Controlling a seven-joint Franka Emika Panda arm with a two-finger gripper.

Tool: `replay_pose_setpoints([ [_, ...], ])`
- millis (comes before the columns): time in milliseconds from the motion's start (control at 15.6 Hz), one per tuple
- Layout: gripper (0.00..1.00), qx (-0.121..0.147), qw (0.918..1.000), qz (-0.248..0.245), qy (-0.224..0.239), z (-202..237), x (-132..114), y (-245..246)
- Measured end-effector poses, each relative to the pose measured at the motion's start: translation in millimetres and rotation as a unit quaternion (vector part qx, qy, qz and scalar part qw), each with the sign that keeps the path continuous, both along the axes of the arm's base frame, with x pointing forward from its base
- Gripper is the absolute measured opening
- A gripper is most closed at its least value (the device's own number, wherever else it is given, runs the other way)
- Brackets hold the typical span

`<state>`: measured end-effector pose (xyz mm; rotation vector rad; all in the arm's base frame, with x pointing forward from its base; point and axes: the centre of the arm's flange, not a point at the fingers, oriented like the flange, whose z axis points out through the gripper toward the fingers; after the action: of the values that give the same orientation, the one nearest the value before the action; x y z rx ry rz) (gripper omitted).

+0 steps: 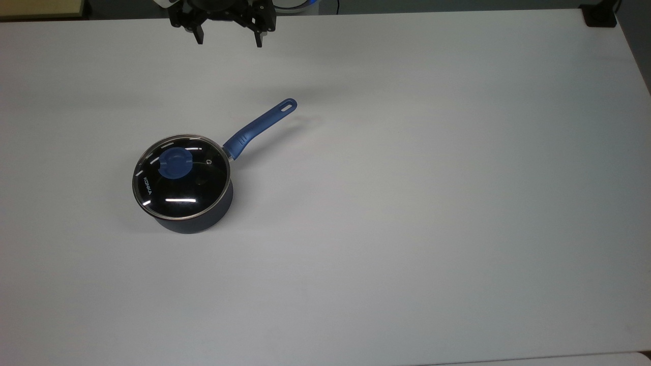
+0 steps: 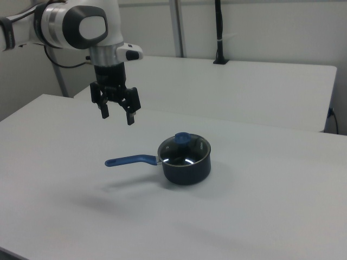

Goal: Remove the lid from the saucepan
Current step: 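Move the open gripper toward the saucepan lid's blue knob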

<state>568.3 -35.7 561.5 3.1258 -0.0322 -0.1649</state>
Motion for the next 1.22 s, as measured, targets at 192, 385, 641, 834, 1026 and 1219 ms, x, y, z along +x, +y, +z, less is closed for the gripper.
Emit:
replay_pose_setpoints([
  [192,1.00,-0.001,1.0000,-0.006,-0.001,-0.3,1.3,0.2],
  [385,1.00,-0.004,0.9999,-0.008,-0.008,3.3,9.3,0.8],
  [641,1.00,-0.007,0.9999,-0.010,-0.006,-3.2,21.9,3.2],
  [834,1.00,-0.008,0.9999,-0.011,-0.008,-1.8,23.8,3.7],
  [1026,1.00,-0.008,0.9999,-0.011,-0.010,-0.6,24.0,3.7],
  [1219,1.00,-0.008,0.9999,-0.010,-0.009,-1.6,24.5,6.2],
])
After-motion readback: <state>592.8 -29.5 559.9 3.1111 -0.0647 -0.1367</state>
